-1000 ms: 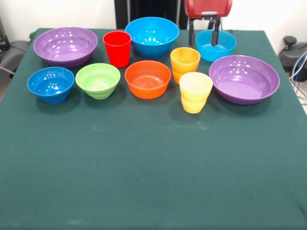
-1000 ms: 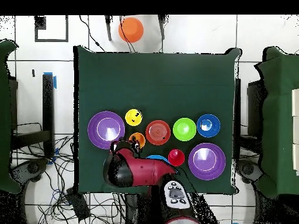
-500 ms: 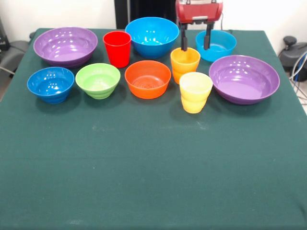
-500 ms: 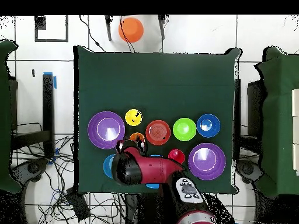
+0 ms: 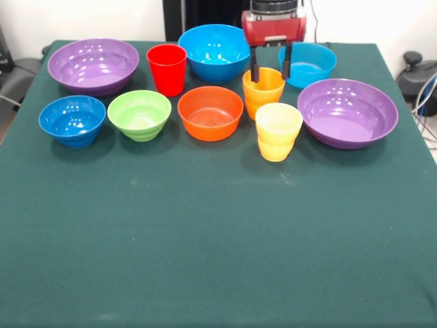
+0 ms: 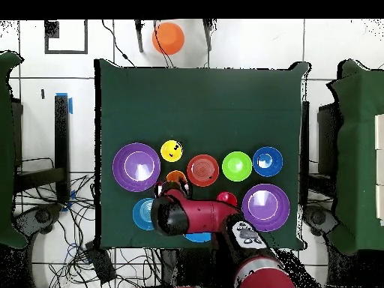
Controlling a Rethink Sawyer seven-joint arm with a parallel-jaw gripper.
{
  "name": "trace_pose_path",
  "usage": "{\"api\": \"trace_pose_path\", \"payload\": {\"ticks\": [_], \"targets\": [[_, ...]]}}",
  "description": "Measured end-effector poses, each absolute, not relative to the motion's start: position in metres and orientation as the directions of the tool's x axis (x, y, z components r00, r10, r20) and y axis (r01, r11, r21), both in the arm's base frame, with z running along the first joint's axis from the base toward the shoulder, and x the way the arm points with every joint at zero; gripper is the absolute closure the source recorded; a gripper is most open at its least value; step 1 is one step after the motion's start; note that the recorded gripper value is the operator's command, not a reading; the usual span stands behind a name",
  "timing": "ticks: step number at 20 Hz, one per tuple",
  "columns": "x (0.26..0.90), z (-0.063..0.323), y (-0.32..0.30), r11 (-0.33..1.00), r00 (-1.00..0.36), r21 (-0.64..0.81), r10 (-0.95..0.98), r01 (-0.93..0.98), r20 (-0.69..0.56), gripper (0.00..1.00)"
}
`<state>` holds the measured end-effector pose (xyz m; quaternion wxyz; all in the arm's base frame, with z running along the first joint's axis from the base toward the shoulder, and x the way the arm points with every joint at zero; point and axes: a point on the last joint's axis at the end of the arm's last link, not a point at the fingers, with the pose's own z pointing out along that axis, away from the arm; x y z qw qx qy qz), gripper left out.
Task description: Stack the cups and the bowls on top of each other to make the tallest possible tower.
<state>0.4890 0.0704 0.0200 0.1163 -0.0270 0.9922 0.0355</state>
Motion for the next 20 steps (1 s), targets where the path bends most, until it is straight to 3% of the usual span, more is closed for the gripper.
{"api": "trace_pose_path", "payload": {"ticks": [20], "targets": [[0.481,-0.003,0.118,0.984,-0.956,0.024,-0.166,-0.177,-0.243,0.00]]}}
